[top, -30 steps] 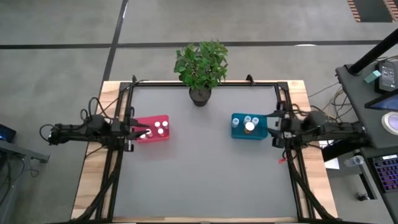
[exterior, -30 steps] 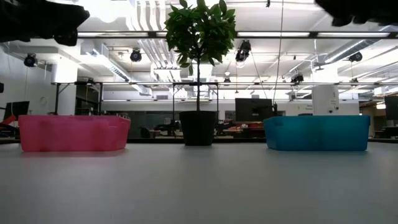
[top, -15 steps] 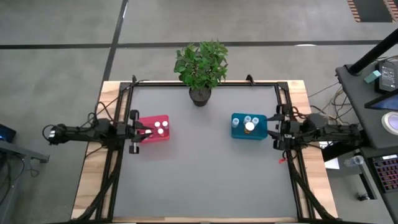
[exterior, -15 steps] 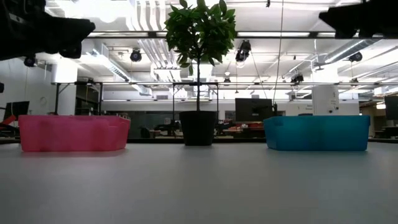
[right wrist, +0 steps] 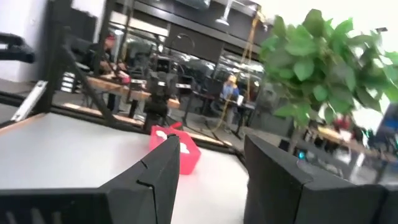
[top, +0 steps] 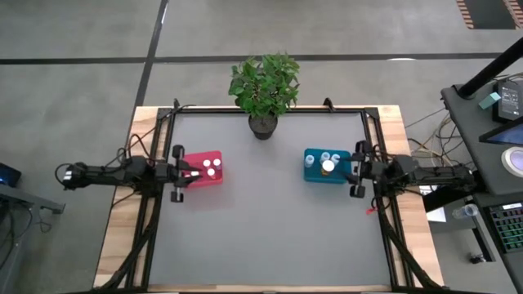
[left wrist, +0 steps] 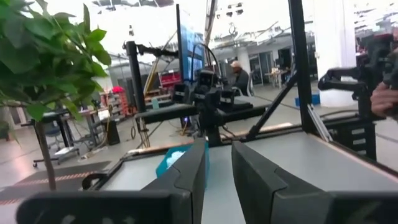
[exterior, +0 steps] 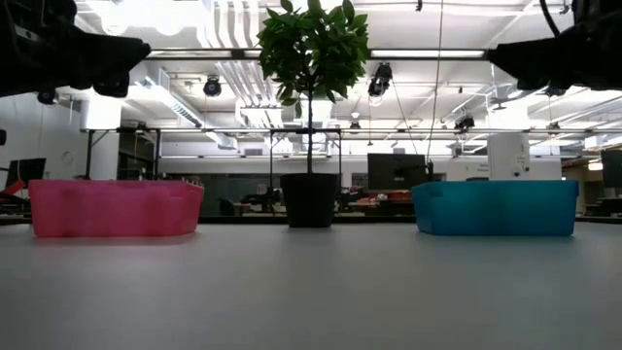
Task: Pick and place medicine bottles into bin by pill shape (circle, oval)
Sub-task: Return to Home Position
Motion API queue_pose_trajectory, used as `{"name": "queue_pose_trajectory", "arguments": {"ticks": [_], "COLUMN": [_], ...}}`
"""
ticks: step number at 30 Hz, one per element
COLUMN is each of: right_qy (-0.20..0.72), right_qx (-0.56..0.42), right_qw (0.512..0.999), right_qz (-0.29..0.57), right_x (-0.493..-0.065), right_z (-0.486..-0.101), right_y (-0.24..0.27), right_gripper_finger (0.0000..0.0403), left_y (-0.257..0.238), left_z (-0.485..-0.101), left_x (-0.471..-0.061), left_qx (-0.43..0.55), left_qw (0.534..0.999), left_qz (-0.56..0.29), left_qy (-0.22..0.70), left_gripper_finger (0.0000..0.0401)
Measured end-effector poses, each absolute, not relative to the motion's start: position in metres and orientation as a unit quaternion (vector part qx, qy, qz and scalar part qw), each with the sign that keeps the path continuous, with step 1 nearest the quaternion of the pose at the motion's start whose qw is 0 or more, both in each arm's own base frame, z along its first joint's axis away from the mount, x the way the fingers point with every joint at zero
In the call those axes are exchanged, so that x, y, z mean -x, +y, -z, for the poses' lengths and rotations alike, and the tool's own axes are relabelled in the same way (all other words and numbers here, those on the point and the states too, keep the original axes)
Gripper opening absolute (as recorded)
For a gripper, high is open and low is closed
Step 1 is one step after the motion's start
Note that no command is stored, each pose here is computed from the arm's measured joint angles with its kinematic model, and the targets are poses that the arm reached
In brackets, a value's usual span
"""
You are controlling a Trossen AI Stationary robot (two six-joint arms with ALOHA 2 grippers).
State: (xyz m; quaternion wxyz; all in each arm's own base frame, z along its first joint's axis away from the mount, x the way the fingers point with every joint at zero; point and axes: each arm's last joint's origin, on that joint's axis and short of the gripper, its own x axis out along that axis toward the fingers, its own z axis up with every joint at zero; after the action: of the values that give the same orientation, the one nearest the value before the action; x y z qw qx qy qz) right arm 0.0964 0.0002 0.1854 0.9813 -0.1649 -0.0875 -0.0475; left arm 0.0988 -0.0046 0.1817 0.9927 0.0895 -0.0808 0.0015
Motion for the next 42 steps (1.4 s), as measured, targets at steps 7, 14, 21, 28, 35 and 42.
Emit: {"name": "queue_pose_trajectory", "arguments": {"ticks": [7, 14, 21, 28, 35, 42], "right_qy": [-0.062, -0.059, -0.059, -0.059, -0.058, -0.058], "right_qx": [0.078, 0.079, 0.079, 0.079, 0.079, 0.079], "right_qw": [0.99, 0.99, 0.991, 0.991, 0.991, 0.991], "right_qz": [0.097, 0.096, 0.096, 0.096, 0.096, 0.096], "right_x": [-0.097, -0.097, -0.097, -0.097, -0.097, -0.097], "right_z": [-0.181, -0.18, -0.18, -0.18, -0.18, -0.18], "right_y": [-0.003, -0.003, -0.003, -0.003, -0.003, -0.003], "right_gripper_finger": [0.0168, 0.0169, 0.0169, 0.0169, 0.0169, 0.0169], "left_y": [-0.005, -0.005, -0.005, -0.005, -0.005, -0.005], "left_z": [-0.177, -0.175, -0.172, -0.17, -0.168, -0.166], "left_x": [-0.102, -0.104, -0.106, -0.108, -0.109, -0.11], "left_qx": [-0.091, -0.092, -0.093, -0.094, -0.094, -0.095], "left_qw": [0.994, 0.995, 0.995, 0.995, 0.996, 0.995], "left_qz": [0.0, 0.001, 0.003, 0.004, 0.005, 0.006], "left_qy": [-0.057, -0.042, -0.028, -0.015, -0.004, 0.005], "left_gripper_finger": [0.006, 0.006, 0.006, 0.006, 0.006, 0.006]}}
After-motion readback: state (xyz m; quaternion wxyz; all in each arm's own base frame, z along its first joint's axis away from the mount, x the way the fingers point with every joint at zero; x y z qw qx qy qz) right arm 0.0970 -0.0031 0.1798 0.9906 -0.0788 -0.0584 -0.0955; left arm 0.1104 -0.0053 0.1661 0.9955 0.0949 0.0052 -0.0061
